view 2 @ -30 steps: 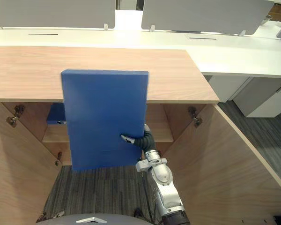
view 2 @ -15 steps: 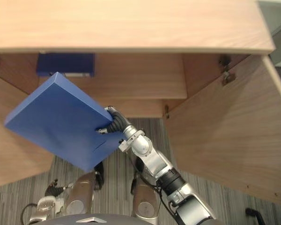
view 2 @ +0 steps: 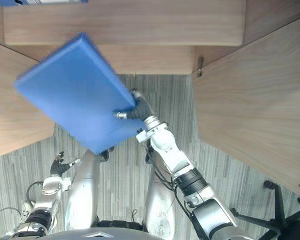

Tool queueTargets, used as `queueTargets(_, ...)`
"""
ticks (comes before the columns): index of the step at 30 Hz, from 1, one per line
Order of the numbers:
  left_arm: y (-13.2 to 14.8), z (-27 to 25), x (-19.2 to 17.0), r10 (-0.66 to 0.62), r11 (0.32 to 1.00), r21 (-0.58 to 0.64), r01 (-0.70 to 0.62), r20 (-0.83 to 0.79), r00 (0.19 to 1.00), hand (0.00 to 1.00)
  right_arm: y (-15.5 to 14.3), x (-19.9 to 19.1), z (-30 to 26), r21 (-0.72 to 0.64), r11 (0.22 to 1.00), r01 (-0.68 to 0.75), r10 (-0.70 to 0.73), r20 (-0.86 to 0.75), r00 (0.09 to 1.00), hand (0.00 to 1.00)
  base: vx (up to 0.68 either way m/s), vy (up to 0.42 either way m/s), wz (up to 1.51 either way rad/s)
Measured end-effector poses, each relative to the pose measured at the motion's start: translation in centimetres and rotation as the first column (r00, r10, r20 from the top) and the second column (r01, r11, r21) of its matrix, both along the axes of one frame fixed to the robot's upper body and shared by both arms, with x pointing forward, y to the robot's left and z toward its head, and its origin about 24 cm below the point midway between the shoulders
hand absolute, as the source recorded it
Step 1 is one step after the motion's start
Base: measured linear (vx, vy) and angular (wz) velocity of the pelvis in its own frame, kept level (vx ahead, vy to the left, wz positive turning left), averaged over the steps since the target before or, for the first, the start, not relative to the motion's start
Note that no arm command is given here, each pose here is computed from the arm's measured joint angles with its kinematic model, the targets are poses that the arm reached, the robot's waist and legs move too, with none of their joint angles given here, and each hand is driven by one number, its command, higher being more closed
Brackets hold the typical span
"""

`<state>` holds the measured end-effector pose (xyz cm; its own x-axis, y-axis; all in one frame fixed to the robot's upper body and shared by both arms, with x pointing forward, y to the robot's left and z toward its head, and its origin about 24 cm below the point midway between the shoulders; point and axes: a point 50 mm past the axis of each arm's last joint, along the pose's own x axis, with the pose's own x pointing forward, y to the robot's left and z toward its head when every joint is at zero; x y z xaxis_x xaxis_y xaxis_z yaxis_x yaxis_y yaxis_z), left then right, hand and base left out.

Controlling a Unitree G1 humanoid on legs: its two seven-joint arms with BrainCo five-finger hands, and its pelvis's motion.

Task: Walk over to the cabinet, pick up the folder, carry it to the office cabinet, place the folder inside the office cabinet, then close the office cabinet door

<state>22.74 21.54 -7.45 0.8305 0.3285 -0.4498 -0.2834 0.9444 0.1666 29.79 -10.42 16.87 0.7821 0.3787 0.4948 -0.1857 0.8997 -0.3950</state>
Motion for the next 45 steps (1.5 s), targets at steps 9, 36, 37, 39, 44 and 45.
queueTargets(9, -0.1, 2.8, 1.7, 0.015, 1.0, -0.023, -0.012, 0.154, 0.988, 0.0, -5.1, 1.8, 4.2, 0.36, 0.921, 0.152, -0.175, 0.031, 0.984, 1.0, 0.01, -0.047, 0.07)
queueTargets(36, -3.3, 4.5, 3.6, 0.024, 0.993, -0.121, 0.008, 0.259, 0.965, 0.0, -11.1, 7.2, 13.0, 0.926, 0.365, 0.095, -0.087, -0.068, 0.994, 1.0, 0.0, -0.002, 0.04)
queueTargets(37, -3.4, 4.4, 3.6, 0.025, 0.992, -0.123, 0.007, 0.256, 0.966, 0.0, -11.1, 7.2, 13.1, 0.926, 0.365, 0.095, -0.088, -0.067, 0.994, 1.0, 0.03, -0.003, 0.06)
queueTargets(39, -3.6, 4.1, 3.5, 0.027, 0.991, -0.13, 0.005, 0.242, 0.97, 0.0, -11.1, 7.3, 13.1, 0.926, 0.367, 0.094, -0.086, -0.067, 0.994, 1.0, 0.03, -0.005, 0.02)
queueTargets(44, -3.8, 4.0, 3.5, 0.021, 0.991, -0.13, 0.01, 0.236, 0.972, 0.0, -10.7, 7.3, 13.8, 0.938, 0.339, 0.072, -0.06, -0.055, 0.997, 1.0, 0.03, -0.001, -0.01)
queueTargets(45, -3.8, 4.0, 3.5, 0.021, 0.991, -0.13, 0.01, 0.235, 0.972, 0.0, -10.6, 7.3, 14.0, 0.94, 0.334, 0.069, -0.056, -0.053, 0.997, 1.0, 0.0, 0.0, 0.0)
